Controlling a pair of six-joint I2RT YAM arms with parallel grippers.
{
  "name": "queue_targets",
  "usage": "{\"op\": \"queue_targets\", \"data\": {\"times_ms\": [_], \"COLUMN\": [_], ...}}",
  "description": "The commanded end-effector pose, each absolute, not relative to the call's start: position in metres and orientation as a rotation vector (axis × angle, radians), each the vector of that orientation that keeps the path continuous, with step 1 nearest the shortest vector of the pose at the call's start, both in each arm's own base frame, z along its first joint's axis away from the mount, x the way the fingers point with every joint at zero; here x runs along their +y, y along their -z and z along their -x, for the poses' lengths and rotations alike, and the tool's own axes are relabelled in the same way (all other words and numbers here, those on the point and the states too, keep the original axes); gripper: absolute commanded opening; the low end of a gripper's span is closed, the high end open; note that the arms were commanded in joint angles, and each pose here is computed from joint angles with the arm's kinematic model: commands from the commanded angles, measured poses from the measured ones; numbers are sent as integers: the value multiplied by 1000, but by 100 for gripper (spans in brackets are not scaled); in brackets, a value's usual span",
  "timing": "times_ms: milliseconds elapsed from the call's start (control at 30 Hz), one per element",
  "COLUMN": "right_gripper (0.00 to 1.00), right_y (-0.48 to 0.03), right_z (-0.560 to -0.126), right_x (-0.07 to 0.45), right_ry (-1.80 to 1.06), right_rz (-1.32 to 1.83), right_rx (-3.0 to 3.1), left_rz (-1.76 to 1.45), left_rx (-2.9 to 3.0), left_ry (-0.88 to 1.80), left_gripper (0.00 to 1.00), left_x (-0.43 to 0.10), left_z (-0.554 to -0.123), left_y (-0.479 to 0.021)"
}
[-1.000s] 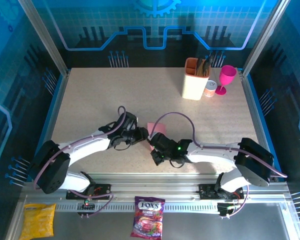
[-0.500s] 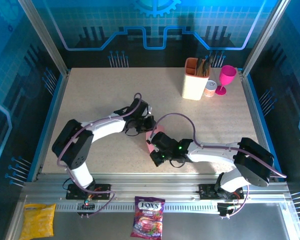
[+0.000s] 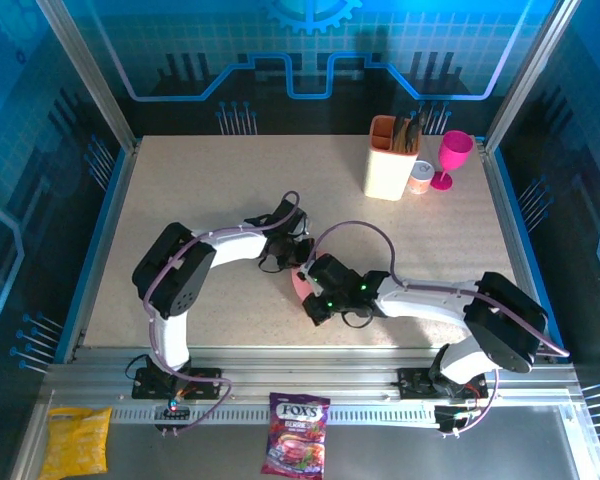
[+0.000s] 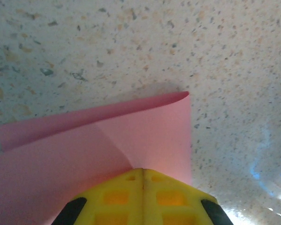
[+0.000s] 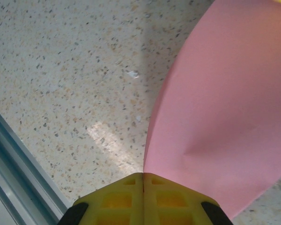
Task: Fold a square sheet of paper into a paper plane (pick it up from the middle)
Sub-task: Third fold the triangle at the center of the table.
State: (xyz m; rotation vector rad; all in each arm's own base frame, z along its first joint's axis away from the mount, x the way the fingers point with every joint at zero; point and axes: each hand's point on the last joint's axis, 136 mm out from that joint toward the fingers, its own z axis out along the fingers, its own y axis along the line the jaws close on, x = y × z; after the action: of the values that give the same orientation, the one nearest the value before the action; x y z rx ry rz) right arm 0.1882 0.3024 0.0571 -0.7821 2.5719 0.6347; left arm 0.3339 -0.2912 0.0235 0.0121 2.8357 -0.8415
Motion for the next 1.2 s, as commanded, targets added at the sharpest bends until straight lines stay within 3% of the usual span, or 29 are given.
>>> {"op": "queue_targets", "data": {"times_ms": [0,1167], "right_gripper": [0,0], "right_y": [-57,-33], "right_z": [-193,-245], "right_x": [298,264], "right_ry": [-652,-523], "right_rz": [801,639], "right_rx": [2588,2688], "left_rz": [-29,14], "left_rx": [2868,2879], "left_ry": [789,804], "left_gripper": [0,0], "left_x": [-281,-275], "left_z": [-330,-319], "left_y": [-10,4]}}
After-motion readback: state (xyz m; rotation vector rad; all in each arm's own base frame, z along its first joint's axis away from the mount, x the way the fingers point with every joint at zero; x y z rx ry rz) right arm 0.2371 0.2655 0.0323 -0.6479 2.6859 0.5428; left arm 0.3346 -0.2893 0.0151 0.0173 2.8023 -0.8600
